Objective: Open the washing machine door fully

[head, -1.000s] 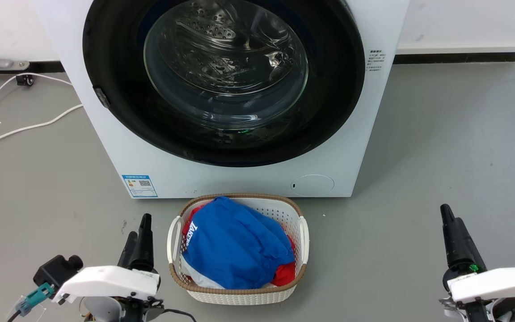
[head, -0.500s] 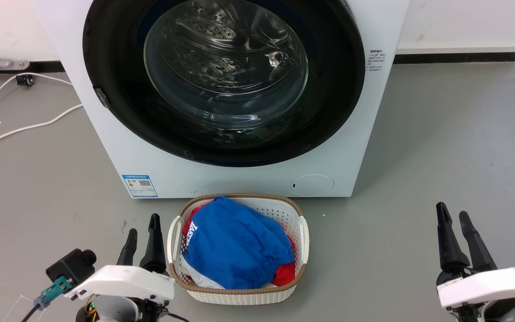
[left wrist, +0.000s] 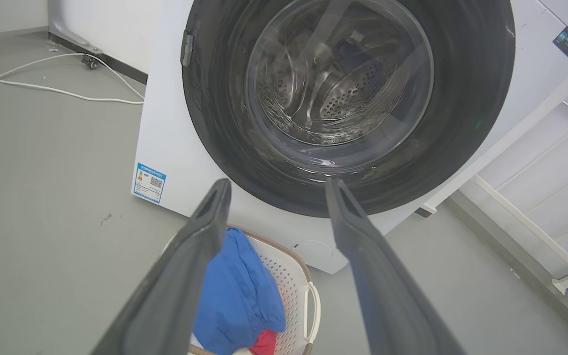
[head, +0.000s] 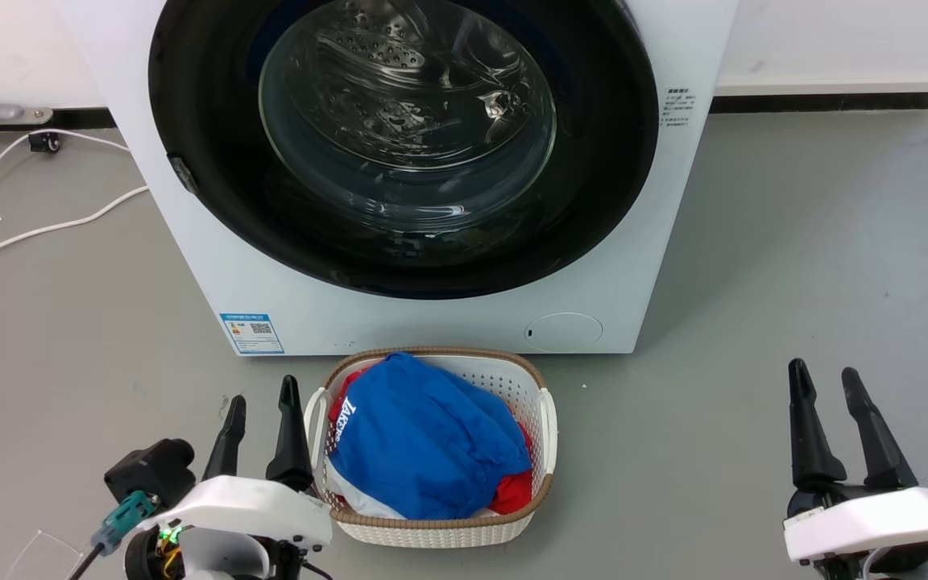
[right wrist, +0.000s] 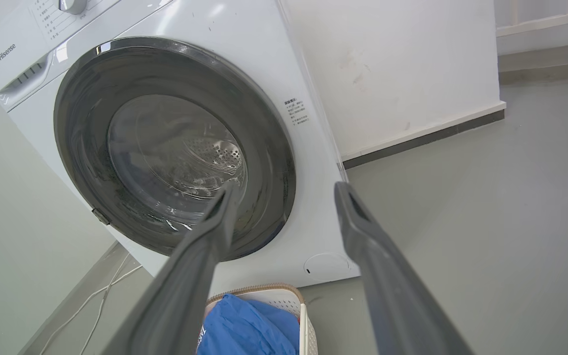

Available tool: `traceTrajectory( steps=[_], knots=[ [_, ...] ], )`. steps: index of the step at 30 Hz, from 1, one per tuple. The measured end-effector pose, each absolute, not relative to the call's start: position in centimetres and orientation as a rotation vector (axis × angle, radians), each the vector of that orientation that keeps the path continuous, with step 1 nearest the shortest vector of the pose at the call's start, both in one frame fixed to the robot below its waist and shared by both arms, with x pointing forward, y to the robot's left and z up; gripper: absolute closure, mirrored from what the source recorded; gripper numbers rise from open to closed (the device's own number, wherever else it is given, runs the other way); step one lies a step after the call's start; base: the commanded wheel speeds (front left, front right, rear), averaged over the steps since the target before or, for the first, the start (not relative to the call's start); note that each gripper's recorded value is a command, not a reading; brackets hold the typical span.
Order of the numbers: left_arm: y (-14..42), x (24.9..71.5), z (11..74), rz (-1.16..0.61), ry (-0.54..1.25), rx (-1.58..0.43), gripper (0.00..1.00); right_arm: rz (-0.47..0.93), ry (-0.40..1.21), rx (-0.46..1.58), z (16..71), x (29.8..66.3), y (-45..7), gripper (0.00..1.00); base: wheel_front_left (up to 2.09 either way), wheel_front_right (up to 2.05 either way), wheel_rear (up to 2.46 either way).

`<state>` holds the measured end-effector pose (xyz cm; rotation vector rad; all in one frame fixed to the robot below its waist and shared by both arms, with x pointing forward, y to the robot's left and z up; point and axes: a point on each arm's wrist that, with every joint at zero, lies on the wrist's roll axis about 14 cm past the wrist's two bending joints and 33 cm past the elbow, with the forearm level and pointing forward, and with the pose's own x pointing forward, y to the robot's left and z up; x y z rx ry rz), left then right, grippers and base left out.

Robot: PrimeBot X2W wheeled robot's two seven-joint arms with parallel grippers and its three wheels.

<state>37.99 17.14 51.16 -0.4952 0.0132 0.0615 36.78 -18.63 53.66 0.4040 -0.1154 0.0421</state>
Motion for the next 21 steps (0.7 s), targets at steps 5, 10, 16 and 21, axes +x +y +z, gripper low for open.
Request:
traceTrajectory(
  steps=[5, 10, 16, 21],
  knots=[
    [17.0, 38.0, 51.5, 0.054, -0.007, -0.436, 0.00, 0.047, -0.125, 0.352, 53.8, 36.6, -18.5, 0.00, 0.00, 0.00, 0.00],
    [16.7, 38.0, 51.9, 0.048, -0.025, -0.388, 0.00, 0.049, -0.138, 0.319, 54.0, 36.4, -18.4, 0.00, 0.00, 0.00, 0.00],
    [16.5, 37.9, 52.1, 0.042, -0.044, -0.326, 0.00, 0.054, -0.151, 0.264, 54.3, 36.3, -18.4, 0.00, 0.00, 0.00, 0.00],
    [16.3, 37.8, 52.2, 0.035, -0.057, -0.280, 0.00, 0.056, -0.157, 0.220, 54.3, 36.1, -18.3, 0.00, 0.00, 0.00, 0.00]
  ],
)
